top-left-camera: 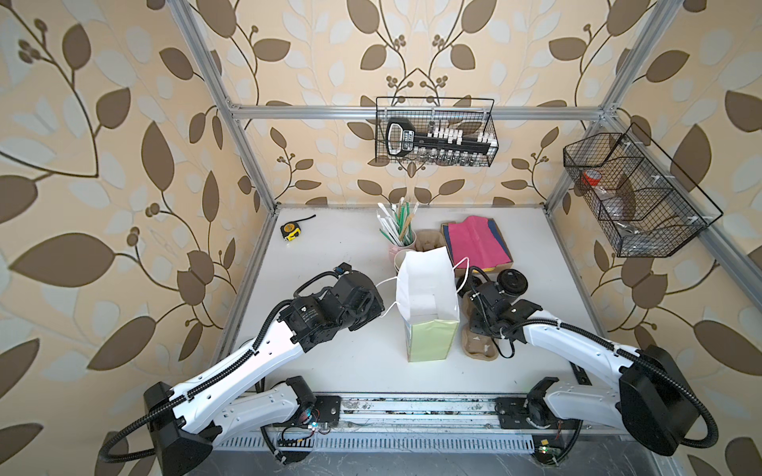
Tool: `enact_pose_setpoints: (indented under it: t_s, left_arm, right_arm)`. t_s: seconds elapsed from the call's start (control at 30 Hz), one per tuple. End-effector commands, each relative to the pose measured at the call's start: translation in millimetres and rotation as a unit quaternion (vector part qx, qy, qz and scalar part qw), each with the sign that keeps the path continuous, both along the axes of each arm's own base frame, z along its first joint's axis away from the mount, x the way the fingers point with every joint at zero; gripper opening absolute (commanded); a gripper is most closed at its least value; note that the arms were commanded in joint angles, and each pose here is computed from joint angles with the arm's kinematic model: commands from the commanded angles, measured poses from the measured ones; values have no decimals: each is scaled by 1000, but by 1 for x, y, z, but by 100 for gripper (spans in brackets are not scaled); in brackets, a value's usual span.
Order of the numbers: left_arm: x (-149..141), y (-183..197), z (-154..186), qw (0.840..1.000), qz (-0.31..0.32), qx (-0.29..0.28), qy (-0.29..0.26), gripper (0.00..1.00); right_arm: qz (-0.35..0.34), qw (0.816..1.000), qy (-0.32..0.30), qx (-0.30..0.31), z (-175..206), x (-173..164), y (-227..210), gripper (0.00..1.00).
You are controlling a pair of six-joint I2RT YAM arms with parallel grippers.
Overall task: Pack a coffee takeout order
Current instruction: Press the takeout bag at the center of the table, then pick up the cup tray from the middle-right of the table.
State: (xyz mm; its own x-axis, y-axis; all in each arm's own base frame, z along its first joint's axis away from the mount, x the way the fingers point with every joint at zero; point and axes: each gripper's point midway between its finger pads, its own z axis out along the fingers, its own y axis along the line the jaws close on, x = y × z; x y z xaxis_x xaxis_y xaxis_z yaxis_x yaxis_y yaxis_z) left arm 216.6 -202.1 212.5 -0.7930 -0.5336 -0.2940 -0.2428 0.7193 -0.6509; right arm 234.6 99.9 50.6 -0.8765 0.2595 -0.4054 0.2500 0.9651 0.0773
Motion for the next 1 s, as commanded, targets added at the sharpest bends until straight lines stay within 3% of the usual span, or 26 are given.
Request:
enact_pose_setpoints:
  t_s: [0.0, 0.33, 0.7, 0.97]
  left_arm:
    - [4, 0, -10, 1000, 10, 13, 1, 0]
    - [5, -4, -27, 1000, 13, 18, 15, 0]
    - [3, -5, -38, 999, 13, 20, 27, 0]
    - [2, -8, -46, 999, 10, 19, 33, 0]
  right_arm:
    - [-2, 1000, 0, -4, 1, -3, -4, 39]
    - [-1, 1000, -23, -5, 19, -3, -9, 38]
    - [2, 1000, 2, -6, 1, -5, -5, 42]
    - [3, 1000, 14, -17, -7, -5, -6, 37]
